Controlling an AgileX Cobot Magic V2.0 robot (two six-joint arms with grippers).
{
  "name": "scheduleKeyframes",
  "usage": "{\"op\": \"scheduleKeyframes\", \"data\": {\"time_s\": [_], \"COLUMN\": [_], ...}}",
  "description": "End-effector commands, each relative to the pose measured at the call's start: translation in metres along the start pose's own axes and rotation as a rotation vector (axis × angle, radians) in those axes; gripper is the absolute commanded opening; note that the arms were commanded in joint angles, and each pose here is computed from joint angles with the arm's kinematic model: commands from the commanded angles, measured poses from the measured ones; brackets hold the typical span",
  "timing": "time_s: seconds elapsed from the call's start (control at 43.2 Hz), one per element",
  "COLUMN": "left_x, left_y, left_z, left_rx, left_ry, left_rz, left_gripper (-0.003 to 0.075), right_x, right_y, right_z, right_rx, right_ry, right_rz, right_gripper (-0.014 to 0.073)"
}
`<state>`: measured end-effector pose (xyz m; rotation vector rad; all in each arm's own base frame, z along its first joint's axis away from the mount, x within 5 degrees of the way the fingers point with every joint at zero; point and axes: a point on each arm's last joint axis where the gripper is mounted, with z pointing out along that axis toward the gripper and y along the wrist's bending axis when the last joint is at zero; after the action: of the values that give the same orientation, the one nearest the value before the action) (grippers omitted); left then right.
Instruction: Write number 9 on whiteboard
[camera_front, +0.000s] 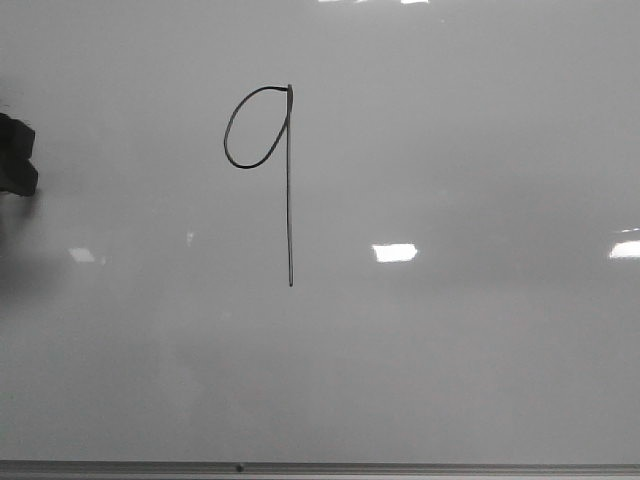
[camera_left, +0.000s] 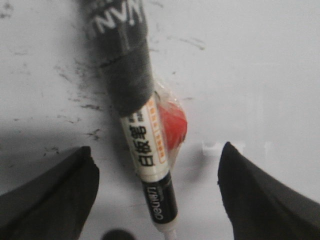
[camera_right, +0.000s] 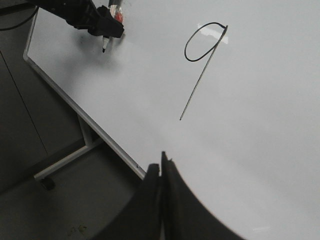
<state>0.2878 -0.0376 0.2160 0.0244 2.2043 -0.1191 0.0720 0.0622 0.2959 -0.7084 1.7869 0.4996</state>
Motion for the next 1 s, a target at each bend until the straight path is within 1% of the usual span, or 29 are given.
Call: {"op": "scheduleKeyframes", "data": {"time_s": [0.0, 0.255, 0.324, 0.371, 0.51, 0.625, 0.718, 0.788, 0.973], "left_x": [-0.027, -0.039, -0.039, -0.038, -0.027, -0.011, 0.003, 0.014, 0.034], "left_y": [-0.001, -0.004, -0.004, -0.004, -0.003, -0.002, 0.000, 0.001, 0.001], "left_z": [-0.021, -0.062, -0.077, -0.088, -0.119, -0.144, -0.162, -0.175, -0.213], "left_rx": [0.000, 0.033, 0.040, 0.043, 0.054, 0.066, 0.074, 0.084, 0.119], "left_ry": [-0.151, -0.223, -0.251, -0.281, -0.351, -0.395, -0.437, -0.470, -0.579], "left_rz": [-0.012, -0.005, -0.005, -0.005, -0.005, -0.003, -0.002, 0.000, 0.009], "left_gripper": [0.0503, 0.0501, 0.0470, 0.0440, 0.0316, 0.0180, 0.0055, -0.0019, -0.0019], "right_x": [-0.011, -0.011, -0.011, -0.011, -0.011, -0.011, -0.011, -0.011, -0.011], "right_y": [-0.003, -0.003, -0.003, -0.003, -0.003, -0.003, -0.003, -0.003, -0.003], "right_z": [-0.003, -0.003, -0.003, -0.003, -0.003, -0.003, -0.003, -0.003, -0.003], "right_rx": [0.033, 0.033, 0.033, 0.033, 0.033, 0.033, 0.033, 0.033, 0.033], "right_ry": [-0.067, -0.067, -0.067, -0.067, -0.067, -0.067, -0.067, -0.067, -0.067], "right_rz": [0.021, 0.021, 0.021, 0.021, 0.021, 0.021, 0.021, 0.021, 0.021], "right_gripper": [-0.0067, -0.0067, -0.0067, -0.0067, -0.0067, -0.0067, -0.0067, -0.0067, -0.0067]}}
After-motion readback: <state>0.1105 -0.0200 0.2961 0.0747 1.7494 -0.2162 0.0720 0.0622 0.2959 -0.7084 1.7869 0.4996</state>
